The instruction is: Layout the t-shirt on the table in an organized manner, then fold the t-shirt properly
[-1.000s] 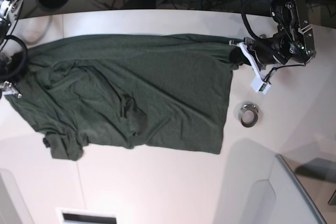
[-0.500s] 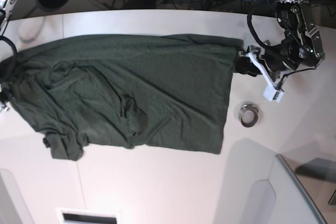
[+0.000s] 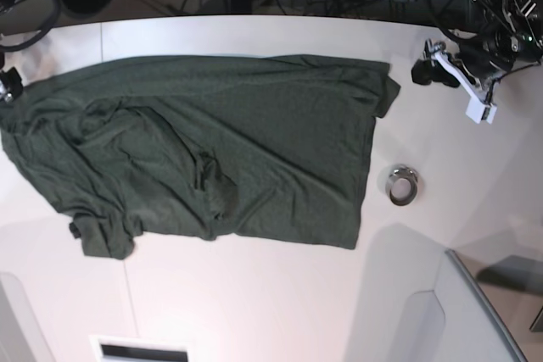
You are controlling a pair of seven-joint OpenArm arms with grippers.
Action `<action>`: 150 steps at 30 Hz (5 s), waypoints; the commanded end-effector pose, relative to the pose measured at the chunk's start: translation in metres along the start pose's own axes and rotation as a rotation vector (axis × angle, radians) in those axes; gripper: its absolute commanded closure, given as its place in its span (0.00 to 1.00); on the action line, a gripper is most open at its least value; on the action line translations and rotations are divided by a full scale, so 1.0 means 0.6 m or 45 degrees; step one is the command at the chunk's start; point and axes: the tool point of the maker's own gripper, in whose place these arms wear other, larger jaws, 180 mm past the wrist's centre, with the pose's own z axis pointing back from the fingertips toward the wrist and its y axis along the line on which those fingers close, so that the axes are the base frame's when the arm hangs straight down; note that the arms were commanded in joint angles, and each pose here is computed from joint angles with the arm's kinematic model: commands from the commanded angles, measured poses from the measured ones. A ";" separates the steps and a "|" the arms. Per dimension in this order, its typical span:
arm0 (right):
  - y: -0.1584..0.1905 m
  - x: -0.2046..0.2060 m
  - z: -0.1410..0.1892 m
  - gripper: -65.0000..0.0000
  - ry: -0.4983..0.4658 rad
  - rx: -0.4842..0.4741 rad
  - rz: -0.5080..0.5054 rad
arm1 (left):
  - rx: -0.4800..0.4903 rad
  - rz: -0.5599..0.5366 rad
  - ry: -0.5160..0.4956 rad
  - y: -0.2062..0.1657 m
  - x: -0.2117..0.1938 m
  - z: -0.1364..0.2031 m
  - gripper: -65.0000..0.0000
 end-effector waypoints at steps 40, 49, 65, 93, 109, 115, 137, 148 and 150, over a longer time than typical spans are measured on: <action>0.023 -0.043 -0.131 0.99 0.162 0.218 -0.205 | -0.282 0.244 -0.115 -0.123 -0.122 -0.088 0.40; 0.024 -0.042 -0.112 0.63 0.268 0.184 -0.017 | -0.175 0.159 -0.261 -0.083 -0.057 -0.040 0.40; 0.162 -0.042 0.055 0.59 -0.047 0.216 0.942 | 0.057 0.005 -0.264 0.014 -0.032 0.018 1.00; 0.211 -0.093 0.053 0.94 0.017 0.326 1.051 | -0.110 0.267 -0.311 -0.019 0.011 -0.092 0.46; 0.211 -0.090 0.053 0.94 0.013 0.324 1.052 | -0.188 0.240 -0.282 -0.054 0.021 -0.119 0.53; 0.211 -0.090 0.052 0.94 0.013 0.324 1.051 | -0.178 0.241 -0.286 -0.049 0.020 -0.114 0.86; 0.204 -0.100 0.033 0.94 0.061 0.316 1.022 | -0.206 0.090 -0.324 -0.098 0.083 -0.089 1.00; 0.203 -0.098 0.033 0.94 0.060 0.314 1.025 | -0.296 0.050 -0.295 -0.153 0.123 -0.108 1.00; 0.205 -0.098 0.033 0.94 0.059 0.316 1.026 | -0.303 0.049 -0.308 -0.159 0.137 -0.110 1.00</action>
